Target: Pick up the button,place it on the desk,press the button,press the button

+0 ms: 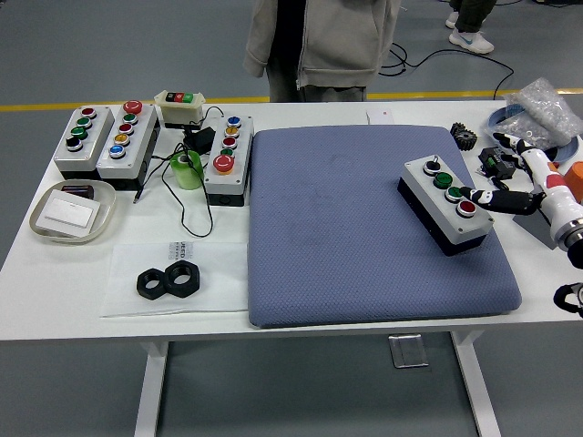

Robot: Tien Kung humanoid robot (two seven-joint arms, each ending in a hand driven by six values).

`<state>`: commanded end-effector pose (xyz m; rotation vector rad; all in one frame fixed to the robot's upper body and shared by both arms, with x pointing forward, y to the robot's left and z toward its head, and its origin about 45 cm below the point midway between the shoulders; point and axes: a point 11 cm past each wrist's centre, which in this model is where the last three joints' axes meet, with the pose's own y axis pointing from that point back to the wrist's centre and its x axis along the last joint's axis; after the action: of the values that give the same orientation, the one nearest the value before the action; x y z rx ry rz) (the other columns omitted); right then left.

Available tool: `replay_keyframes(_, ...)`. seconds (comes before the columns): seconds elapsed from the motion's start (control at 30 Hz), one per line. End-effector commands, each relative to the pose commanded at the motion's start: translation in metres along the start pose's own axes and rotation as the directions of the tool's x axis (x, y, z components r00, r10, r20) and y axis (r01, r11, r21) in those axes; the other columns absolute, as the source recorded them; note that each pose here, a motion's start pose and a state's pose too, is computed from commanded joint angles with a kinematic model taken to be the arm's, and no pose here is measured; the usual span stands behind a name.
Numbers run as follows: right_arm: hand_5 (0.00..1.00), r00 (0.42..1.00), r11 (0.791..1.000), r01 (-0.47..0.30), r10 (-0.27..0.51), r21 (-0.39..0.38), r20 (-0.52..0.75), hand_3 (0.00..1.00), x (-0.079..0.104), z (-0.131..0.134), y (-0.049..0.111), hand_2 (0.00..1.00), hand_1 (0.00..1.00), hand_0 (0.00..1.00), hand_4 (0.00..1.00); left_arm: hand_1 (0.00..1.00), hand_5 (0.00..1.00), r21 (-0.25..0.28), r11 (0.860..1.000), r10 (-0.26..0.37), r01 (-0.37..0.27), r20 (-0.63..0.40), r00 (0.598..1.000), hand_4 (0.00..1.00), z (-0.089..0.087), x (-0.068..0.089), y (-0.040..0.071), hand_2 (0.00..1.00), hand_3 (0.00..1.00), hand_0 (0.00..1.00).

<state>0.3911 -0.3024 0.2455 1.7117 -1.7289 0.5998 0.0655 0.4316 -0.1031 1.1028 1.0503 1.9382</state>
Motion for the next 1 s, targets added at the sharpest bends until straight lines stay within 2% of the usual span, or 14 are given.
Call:
replay_keyframes(0.27,0.277,0.973,0.998,-0.042,0.049,0.038,-0.226,0.991,-0.019,-0.007,-0.006,0.998,0.939,0.998,0.998,0.828,0.998,-0.002,1.0,0.0,0.0,0.001,1.0,0.631,0.002,0.0,0.0,0.87,0.83,0.742)
replay_keyframes(0.5,0.285,0.981,1.0,-0.022,0.023,0.007,-0.194,0.994,-0.032,-0.003,-0.009,0.998,0.939,0.998,0.998,0.828,0.998,-0.004,1.0,0.001,-0.001,0.001,1.0,0.631,0.003,0.0,0.0,0.87,0.83,0.74)
replay_keyframes(0.77,0.293,0.991,0.998,0.006,-0.014,-0.062,-0.135,0.991,-0.044,0.009,-0.014,0.998,0.937,0.998,0.998,0.828,0.998,-0.003,1.0,0.001,-0.001,0.001,1.0,0.631,0.003,0.0,0.0,0.871,0.83,0.742)
replay_keyframes(0.97,0.297,0.99,0.993,0.01,-0.027,-0.118,-0.142,0.985,-0.048,0.019,-0.019,0.998,0.93,0.998,0.998,0.827,0.998,-0.002,1.0,0.001,-0.001,0.002,1.0,0.631,0.003,0.0,0.0,0.871,0.83,0.742)
replay_keyframes(1.0,0.301,0.989,0.992,0.01,-0.028,-0.124,-0.146,0.956,-0.048,0.019,-0.02,0.953,0.867,0.967,0.998,0.827,0.998,-0.002,1.0,0.001,-0.001,0.002,1.0,0.631,0.003,0.0,0.0,0.871,0.83,0.738)
